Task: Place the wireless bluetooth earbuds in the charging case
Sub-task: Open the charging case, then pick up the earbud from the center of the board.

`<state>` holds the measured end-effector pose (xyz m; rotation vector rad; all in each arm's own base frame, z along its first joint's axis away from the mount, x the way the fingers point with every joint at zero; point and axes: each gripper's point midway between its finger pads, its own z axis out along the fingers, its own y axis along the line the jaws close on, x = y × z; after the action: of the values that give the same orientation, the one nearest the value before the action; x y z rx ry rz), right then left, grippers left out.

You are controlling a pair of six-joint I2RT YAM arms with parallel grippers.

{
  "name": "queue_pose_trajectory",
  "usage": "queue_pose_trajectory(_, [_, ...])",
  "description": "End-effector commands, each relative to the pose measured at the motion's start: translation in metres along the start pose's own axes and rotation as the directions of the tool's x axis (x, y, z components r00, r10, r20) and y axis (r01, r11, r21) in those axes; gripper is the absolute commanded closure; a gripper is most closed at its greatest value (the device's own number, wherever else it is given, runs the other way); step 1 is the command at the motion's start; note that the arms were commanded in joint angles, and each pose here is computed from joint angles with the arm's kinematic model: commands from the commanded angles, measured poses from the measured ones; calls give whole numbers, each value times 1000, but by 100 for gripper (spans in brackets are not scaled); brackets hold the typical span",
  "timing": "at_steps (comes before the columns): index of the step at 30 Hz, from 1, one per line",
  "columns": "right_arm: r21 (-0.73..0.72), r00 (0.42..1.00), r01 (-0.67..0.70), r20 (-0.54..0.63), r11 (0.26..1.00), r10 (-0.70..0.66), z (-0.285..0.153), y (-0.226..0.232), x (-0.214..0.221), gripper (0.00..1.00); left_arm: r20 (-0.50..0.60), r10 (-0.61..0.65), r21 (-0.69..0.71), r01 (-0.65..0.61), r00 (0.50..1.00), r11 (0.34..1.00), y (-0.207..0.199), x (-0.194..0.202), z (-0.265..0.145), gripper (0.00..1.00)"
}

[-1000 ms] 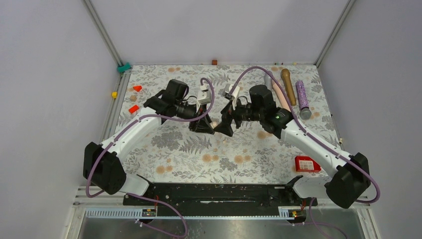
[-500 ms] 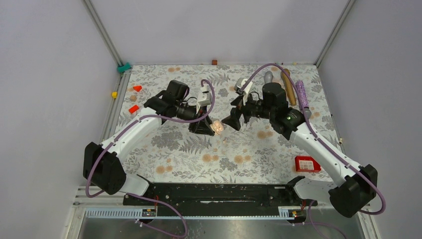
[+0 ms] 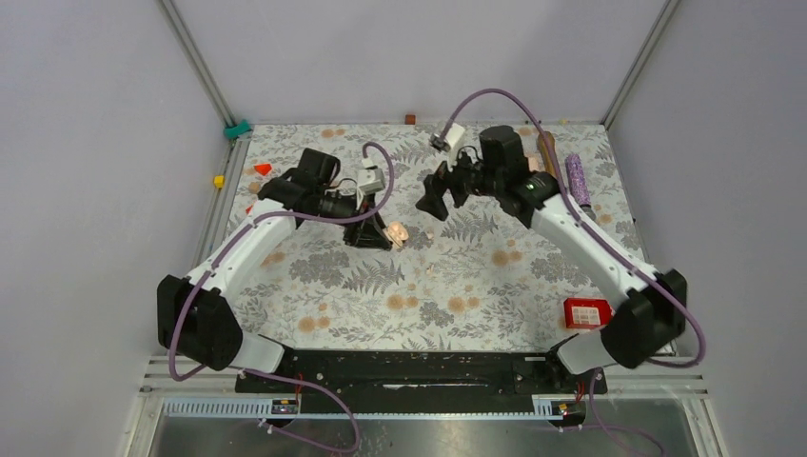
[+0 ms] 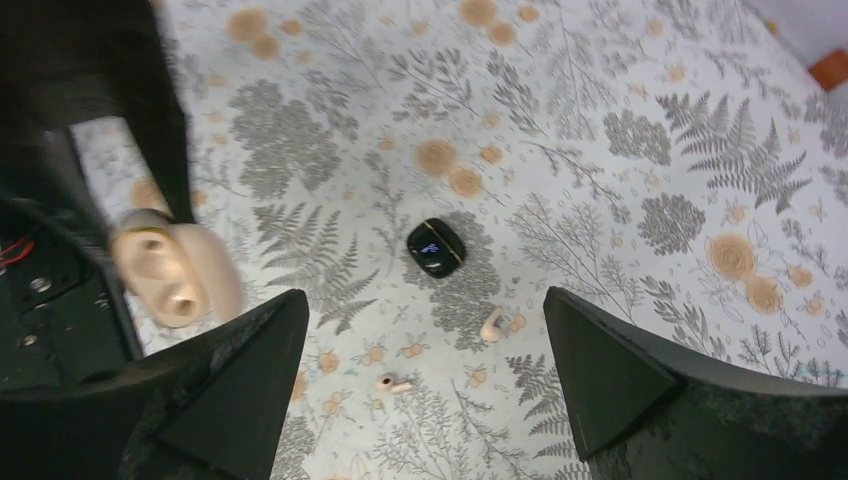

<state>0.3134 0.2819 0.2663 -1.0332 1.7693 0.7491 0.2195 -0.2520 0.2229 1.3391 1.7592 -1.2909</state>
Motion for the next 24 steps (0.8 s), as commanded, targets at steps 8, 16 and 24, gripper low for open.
queue_pose_trajectory(8, [58,919,139,-379,989,-107,58,-76,109,13,98,122,-28,-119,988,992,-12,-31,-35,100])
queue_pose_trajectory(16, [-72,658,719,-252,691,-710,64,-84,161,9,104,112,-13,-112,988,994,-14,-31,-34,100])
queue_pose_trajectory(24, [-117,702,642,-306,758,-643,80,-88,174,29,101,105,-16,-104,989,994,-12,-30,-34,100])
